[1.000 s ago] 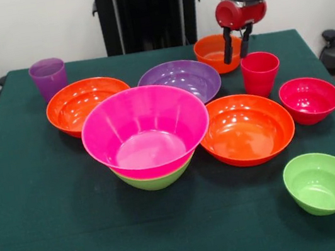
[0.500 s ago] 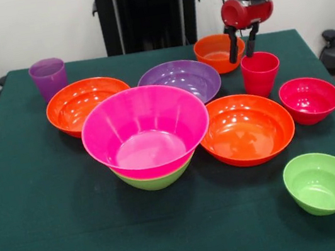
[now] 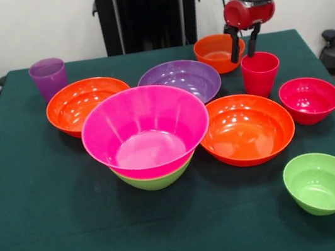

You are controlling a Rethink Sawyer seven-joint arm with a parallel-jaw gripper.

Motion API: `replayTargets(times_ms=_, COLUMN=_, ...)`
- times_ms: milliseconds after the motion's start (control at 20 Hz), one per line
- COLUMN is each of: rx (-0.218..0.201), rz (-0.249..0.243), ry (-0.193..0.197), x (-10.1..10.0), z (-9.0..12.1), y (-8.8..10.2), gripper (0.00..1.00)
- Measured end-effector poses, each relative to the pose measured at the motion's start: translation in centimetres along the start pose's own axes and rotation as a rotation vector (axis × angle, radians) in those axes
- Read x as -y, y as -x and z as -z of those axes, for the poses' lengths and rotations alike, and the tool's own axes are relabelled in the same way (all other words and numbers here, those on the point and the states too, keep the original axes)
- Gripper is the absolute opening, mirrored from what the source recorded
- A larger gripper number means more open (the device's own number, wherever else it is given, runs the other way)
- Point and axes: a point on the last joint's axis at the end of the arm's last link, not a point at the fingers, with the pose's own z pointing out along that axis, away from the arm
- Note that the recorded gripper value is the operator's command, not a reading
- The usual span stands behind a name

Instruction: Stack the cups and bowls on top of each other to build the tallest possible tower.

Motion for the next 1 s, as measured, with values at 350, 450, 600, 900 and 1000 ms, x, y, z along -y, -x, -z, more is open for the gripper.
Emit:
replayTargets(times_ms=350, rx=-0.015, rz=0.001, ry=-0.001, x=-1.0, z=-1.0, y=-0.9, gripper=1.00)
replayTargets(times_ms=450, rx=-0.014, rz=-0.002, ry=-0.001, x=-1.2, z=-1.3, y=-1.1, gripper=1.00)
replayTargets(times_ms=600, rx=-0.015, rz=-0.013, ry=-0.002, x=-1.4, z=-1.6, y=-1.3, gripper=1.00)
replayTargets(times_ms=900, rx=-0.016, rz=-0.032, ry=-0.013, x=-1.6, z=-1.9, y=-1.7, gripper=1.00)
replayTargets(times_ms=1000, rx=-0.014, rz=-0.032, ry=-0.017, x=-1.7, z=-2.0, y=-1.8, gripper=1.00)
